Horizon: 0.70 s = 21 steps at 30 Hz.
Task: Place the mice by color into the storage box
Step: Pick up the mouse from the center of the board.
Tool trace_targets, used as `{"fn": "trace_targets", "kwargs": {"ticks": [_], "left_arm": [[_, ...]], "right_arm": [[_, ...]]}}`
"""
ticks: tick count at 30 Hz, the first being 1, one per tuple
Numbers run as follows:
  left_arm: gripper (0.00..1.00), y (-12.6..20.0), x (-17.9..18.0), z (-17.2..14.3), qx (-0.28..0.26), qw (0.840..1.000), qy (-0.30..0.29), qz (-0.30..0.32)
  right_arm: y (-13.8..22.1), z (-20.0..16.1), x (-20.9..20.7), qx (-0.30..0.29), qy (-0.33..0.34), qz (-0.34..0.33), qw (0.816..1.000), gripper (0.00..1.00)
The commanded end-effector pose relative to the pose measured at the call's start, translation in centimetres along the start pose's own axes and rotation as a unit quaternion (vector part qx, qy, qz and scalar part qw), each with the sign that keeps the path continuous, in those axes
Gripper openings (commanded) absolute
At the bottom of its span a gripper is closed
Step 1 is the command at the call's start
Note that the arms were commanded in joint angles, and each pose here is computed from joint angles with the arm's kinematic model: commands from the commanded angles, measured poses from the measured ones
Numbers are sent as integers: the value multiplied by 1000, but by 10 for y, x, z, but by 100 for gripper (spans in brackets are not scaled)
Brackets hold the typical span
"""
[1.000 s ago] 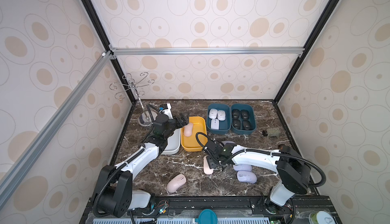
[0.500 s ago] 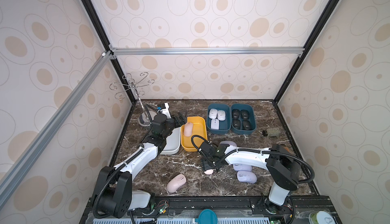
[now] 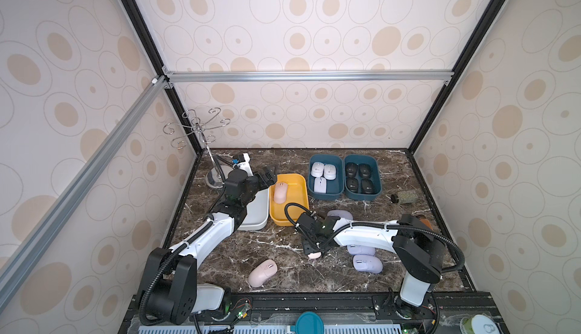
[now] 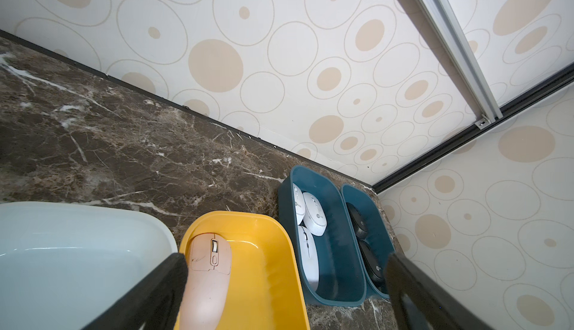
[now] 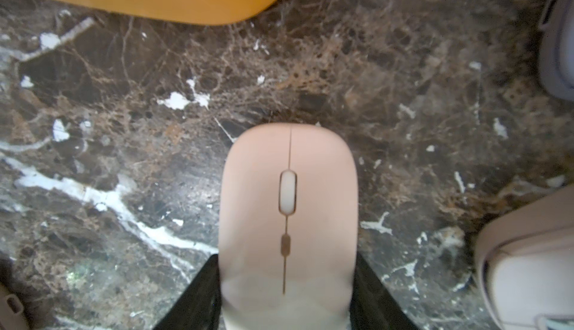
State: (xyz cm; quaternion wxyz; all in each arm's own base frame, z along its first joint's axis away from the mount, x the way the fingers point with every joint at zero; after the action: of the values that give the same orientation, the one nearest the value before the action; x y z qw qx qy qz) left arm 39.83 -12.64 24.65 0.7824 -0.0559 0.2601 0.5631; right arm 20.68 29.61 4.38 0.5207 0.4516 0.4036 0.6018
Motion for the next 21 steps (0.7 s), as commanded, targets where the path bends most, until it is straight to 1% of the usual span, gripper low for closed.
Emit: {"fn": "trace_targets", "kwargs": {"ticks": [1, 6, 10, 16, 21], "left_arm": [[100, 0, -6, 19, -19, 1000, 1, -6], [100, 0, -4, 18, -19, 1000, 1, -1], [100, 0, -5, 18, -18, 1000, 0, -4], [100, 4, -7, 23, -27, 1000, 0, -6], [100, 4, -5, 25, -28, 1000, -2, -3]], "right_arm": [[-6, -7, -13, 3, 8, -28, 1000, 62], [-8, -7, -11, 6, 15, -27, 1000, 61], [-1, -3, -14, -5, 19, -31, 999, 53], [30, 4, -12, -39, 38, -26, 998, 51], [68, 16, -3, -75, 48, -5, 996, 51]]}}
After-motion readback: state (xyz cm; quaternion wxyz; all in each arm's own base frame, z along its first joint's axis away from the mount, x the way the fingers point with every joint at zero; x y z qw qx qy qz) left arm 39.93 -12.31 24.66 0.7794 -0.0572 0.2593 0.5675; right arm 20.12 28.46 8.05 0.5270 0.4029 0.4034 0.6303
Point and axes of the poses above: each gripper's point midway between its finger pads, its own y axis back along the fingers, its own x axis along the line the jaws close on, z = x × y, the point moved 2 cm from there along y, back along the fingers, and after that the axes turned 10 degrees about -y, right-handed, at the moved point
